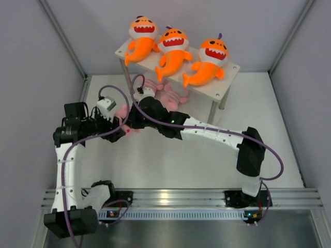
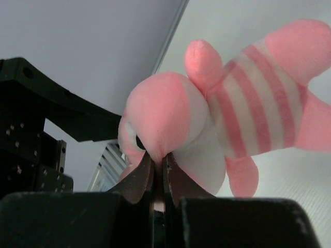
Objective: Place and organize the stuffed toys onto the shelf
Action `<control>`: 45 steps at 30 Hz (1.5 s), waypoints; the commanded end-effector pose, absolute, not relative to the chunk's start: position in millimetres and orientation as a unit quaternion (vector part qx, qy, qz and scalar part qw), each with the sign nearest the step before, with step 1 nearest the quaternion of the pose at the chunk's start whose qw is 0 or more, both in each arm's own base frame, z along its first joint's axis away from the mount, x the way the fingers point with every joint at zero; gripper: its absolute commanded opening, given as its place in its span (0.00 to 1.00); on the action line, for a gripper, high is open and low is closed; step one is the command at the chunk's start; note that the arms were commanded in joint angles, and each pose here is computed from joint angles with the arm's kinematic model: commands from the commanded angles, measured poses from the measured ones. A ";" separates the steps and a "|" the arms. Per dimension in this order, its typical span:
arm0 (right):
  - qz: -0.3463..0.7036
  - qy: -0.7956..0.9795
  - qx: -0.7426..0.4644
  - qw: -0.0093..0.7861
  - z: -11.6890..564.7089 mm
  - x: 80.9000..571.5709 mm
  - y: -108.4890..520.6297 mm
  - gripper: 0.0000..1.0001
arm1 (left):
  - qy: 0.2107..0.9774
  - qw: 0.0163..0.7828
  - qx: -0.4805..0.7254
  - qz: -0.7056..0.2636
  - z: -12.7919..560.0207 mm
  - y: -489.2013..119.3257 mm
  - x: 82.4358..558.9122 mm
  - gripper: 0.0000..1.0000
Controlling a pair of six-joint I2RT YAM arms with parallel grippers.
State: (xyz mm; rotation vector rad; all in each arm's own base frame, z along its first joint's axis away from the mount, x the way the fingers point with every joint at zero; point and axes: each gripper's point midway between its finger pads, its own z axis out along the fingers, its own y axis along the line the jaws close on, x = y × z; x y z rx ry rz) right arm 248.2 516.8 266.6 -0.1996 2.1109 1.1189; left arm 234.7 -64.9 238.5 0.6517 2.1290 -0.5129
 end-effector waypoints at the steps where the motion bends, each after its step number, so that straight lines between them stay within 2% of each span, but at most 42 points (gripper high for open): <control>1: 0.505 0.763 -0.075 0.396 337.8 240.5 515.5 0.00 | 0.832 0.429 0.273 -0.222 246.1 -72.0 241.2 0.69; 3: 0.511 0.757 -0.089 0.397 337.9 237.2 516.5 0.00 | 0.829 0.428 0.275 -0.231 246.0 -74.7 240.7 0.56; 4: 0.514 0.753 -0.096 0.398 340.2 235.0 515.8 0.00 | 0.826 0.429 0.277 -0.240 247.1 -77.6 239.5 0.43; 6: 0.524 0.746 -0.114 0.395 339.4 230.0 516.4 0.02 | 0.820 0.429 0.282 -0.255 248.3 -82.2 238.1 0.25; 7: 0.528 0.742 -0.119 0.396 342.8 228.7 514.4 0.02 | 0.817 0.427 0.282 -0.266 248.0 -85.2 236.9 0.10; 8: 0.528 0.742 -0.124 0.394 339.9 226.9 514.1 0.02 | 0.818 0.425 0.280 -0.268 248.1 -85.6 237.2 0.00; 10: 0.532 0.739 -0.139 0.389 341.2 221.8 512.2 0.03 | 0.821 0.421 0.279 -0.266 244.7 -84.1 239.1 0.00; 13: 0.534 0.731 -0.175 0.387 341.4 211.8 507.6 0.13 | 0.823 0.419 0.280 -0.262 242.1 -82.6 239.9 0.00; 14: 0.526 0.727 -0.198 0.395 339.4 211.2 504.2 0.28 | 0.821 0.421 0.284 -0.261 242.6 -82.8 239.8 0.00; 17: 0.494 0.717 -0.275 0.408 333.7 208.8 479.4 0.56 | 0.815 0.428 0.297 -0.255 242.8 -83.2 235.7 0.00; 20: 0.415 0.704 -0.376 0.436 325.3 212.1 438.3 0.75 | 0.802 0.434 0.318 -0.261 240.5 -87.3 231.0 0.00; 21: 0.395 0.689 -0.403 0.455 335.2 209.3 423.3 0.77 | 0.800 0.430 0.319 -0.272 236.8 -90.0 228.4 0.00; 22: 0.361 0.695 -0.439 0.442 316.0 205.2 408.3 0.79 | 0.798 0.427 0.320 -0.279 234.7 -91.8 227.7 0.00; 25: 0.254 0.625 -0.563 0.478 302.7 204.8 369.8 0.82 | 0.792 0.411 0.328 -0.311 228.4 -100.3 224.3 0.00; 27: 0.200 0.606 -0.576 0.510 308.0 212.5 347.4 0.83 | 0.796 0.385 0.331 -0.329 221.2 -105.1 221.3 0.00; 31: 0.119 0.563 -0.641 0.508 289.6 221.2 323.0 0.83 | 0.783 0.338 0.387 -0.350 212.2 -125.5 205.0 0.00; 37: 0.124 0.559 -0.691 0.441 265.4 230.6 310.7 0.79 | 0.729 0.292 0.494 -0.373 210.8 -154.5 160.7 0.00; 45: 0.212 0.558 -0.719 0.357 216.5 195.3 320.2 0.73 | 0.702 0.265 0.534 -0.389 208.2 -161.5 138.1 0.00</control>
